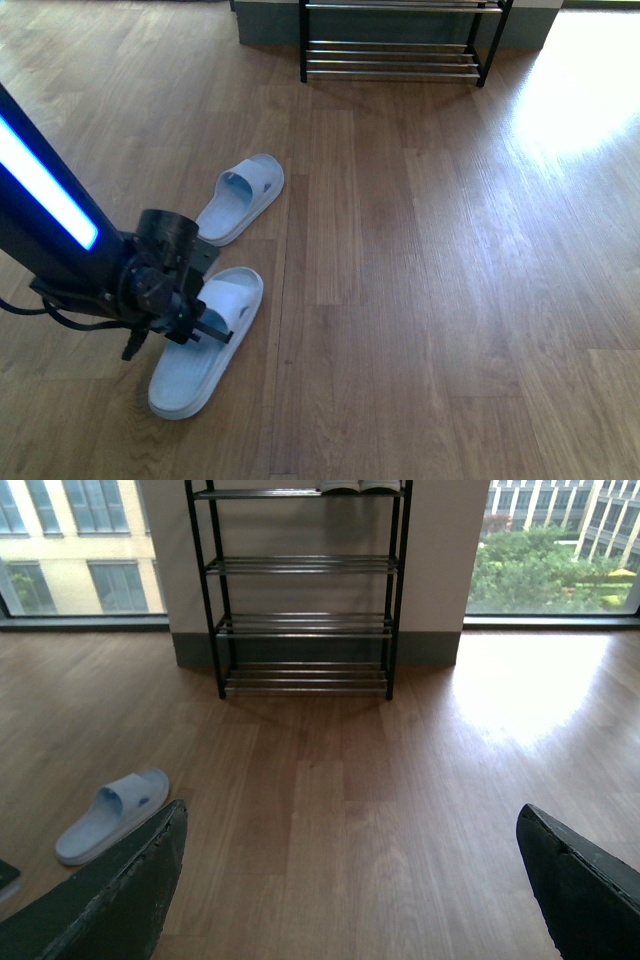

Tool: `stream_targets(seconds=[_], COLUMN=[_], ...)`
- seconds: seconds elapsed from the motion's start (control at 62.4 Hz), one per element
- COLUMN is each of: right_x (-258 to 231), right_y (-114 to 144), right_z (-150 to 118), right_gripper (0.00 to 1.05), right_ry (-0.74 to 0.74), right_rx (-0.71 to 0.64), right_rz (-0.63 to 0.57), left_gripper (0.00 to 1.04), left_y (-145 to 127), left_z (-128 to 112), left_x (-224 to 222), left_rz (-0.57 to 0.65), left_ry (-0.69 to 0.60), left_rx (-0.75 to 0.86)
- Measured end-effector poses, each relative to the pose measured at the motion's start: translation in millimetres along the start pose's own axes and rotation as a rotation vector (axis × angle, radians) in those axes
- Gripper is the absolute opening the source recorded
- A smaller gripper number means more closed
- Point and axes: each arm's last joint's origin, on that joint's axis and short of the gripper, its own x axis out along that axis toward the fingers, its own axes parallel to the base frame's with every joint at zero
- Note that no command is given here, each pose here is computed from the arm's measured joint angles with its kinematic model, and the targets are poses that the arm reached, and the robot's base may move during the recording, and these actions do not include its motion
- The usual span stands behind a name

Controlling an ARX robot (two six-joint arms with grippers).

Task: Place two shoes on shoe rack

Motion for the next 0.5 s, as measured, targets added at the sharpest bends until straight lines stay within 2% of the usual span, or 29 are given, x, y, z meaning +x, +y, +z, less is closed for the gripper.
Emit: stream_targets(seconds=[0.128,0.272,0.368,0.497], right_x=[0.0,0.0,0.0,0.0], right_y=[0.0,0.0,0.0,0.0], right_z=[0.0,0.0,0.0,0.0], right_gripper=[0.95,0.95,0.95,0.95], right_ry=[0.0,0.0,0.0,0.0], right_rx=[0.0,0.0,0.0,0.0], right_rz=[0.0,0.0,0.0,0.0], left_gripper=[0.02,0.02,0.02,0.02], left_y=[33.2,73.1,90.3,99.0], left_z=[18.7,40.0,36.3,11.9], left_x=[-47.4,-124.2,-175.4,-235.2], left_rz=[0.084,0.181,0.255,0.365], left_ry=[-0.046,-0.184,-0.239,-0.283], left_rx=[-0.117,-0.268,-0.351,-0.423])
